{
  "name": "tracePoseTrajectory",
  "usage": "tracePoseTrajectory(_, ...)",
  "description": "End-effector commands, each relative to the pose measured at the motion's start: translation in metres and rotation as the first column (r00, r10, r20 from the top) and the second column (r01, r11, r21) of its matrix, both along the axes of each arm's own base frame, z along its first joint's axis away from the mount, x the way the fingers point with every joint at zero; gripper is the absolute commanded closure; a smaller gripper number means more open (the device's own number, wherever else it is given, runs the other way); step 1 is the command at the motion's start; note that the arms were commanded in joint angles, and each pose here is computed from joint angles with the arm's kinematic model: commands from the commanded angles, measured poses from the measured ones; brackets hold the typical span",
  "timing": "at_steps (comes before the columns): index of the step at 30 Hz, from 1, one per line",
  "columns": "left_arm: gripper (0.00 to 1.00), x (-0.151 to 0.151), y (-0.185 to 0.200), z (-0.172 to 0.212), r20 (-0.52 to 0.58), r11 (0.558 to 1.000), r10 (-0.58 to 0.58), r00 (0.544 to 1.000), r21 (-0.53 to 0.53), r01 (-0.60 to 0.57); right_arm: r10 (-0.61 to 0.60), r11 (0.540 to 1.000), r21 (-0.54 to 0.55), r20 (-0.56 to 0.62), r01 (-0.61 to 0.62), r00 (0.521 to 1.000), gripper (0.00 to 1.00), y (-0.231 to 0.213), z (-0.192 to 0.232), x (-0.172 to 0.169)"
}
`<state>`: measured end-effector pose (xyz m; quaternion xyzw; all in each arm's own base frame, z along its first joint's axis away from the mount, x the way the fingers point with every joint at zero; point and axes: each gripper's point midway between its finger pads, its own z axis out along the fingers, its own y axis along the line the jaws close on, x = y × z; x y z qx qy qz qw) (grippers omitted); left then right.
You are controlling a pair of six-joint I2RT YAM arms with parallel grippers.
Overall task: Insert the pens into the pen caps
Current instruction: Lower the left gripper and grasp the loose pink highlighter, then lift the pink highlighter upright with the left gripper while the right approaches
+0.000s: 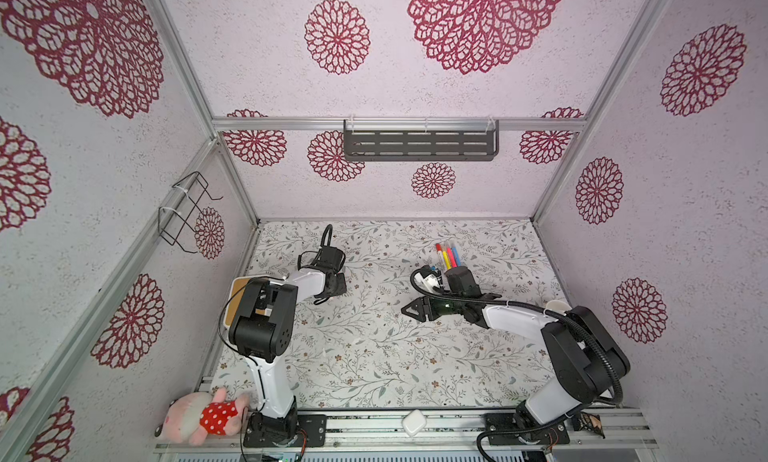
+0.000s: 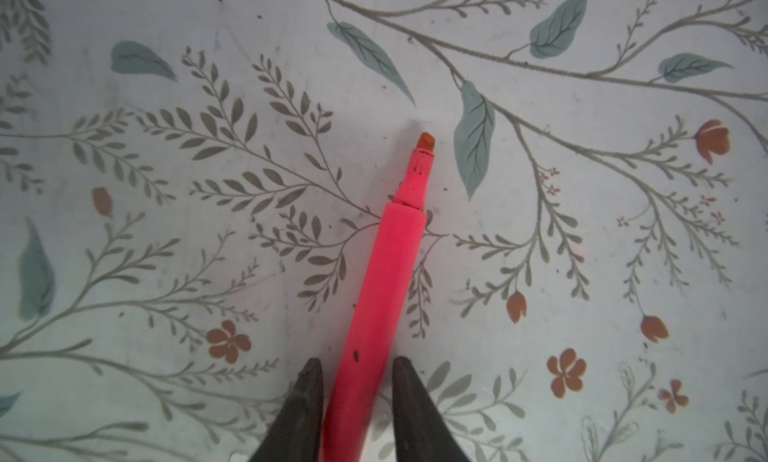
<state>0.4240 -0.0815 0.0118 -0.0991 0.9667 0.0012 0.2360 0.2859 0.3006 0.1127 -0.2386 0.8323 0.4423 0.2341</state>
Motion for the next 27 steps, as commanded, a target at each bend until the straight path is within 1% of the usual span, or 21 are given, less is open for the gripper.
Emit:
tracePoseTrajectory(1,0.78,-0.019,-0.001,-0.02,-0.075,1.0,-0.005,0.997,0.013,0.006,-0.004,0.998,0.067,0.056,0.0,0.998,0.38,0.004,0.028,0.003)
tracePoseTrajectory(3,0.86,-0.02,-0.002,-0.021,-0.08,1.0,-0.013,0.997,0.013,0.014,-0.009,0.998,0.068,0.059,0.005,0.998,0.38,0.003,0.03,0.002)
tracePoseTrajectory(6,0.92,-0.022,-0.006,-0.011,-0.054,0.999,-0.025,0.998,0.025,0.026,-0.021,0.998,0.068,0.07,0.016,0.997,0.38,0.0,0.034,0.0)
tracePoseTrajectory(10,0.94,-0.025,-0.03,0.032,0.089,0.996,-0.089,0.992,-0.002,0.09,-0.042,0.996,0.083,0.087,0.035,0.995,0.38,-0.005,0.043,-0.004)
tracePoseTrajectory(13,0.94,-0.037,-0.061,0.065,0.19,0.984,-0.157,0.969,-0.051,0.17,-0.069,0.993,0.104,0.093,0.059,0.993,0.38,-0.008,0.049,-0.006)
tracePoseTrajectory(16,0.93,-0.058,-0.094,0.088,0.281,0.954,-0.23,0.932,-0.123,0.272,-0.088,0.989,0.127,0.102,0.075,0.991,0.37,-0.012,0.055,-0.009)
tracePoseTrajectory(18,0.93,-0.076,-0.116,0.103,0.353,0.914,-0.264,0.898,-0.207,0.35,-0.091,0.986,0.152,0.12,0.072,0.989,0.36,-0.013,0.062,-0.012)
tracePoseTrajectory(20,0.92,-0.093,-0.127,0.117,0.405,0.886,-0.267,0.875,-0.255,0.388,-0.08,0.981,0.184,0.127,0.056,0.989,0.34,-0.011,0.068,-0.015)
tracePoseTrajectory(23,0.91,-0.118,-0.135,0.135,0.46,0.866,-0.259,0.849,-0.278,0.415,-0.065,0.968,0.247,0.111,0.036,0.992,0.32,-0.004,0.077,-0.014)
tracePoseTrajectory(25,0.91,-0.132,-0.141,0.145,0.491,0.857,-0.263,0.831,-0.277,0.435,-0.089,0.949,0.31,0.123,0.047,0.988,0.31,-0.001,0.089,-0.01)
tracePoseTrajectory(27,0.91,-0.145,-0.144,0.151,0.506,0.855,-0.269,0.82,-0.266,0.445,-0.104,0.927,0.371,0.127,0.05,0.986,0.27,0.001,0.102,-0.006)
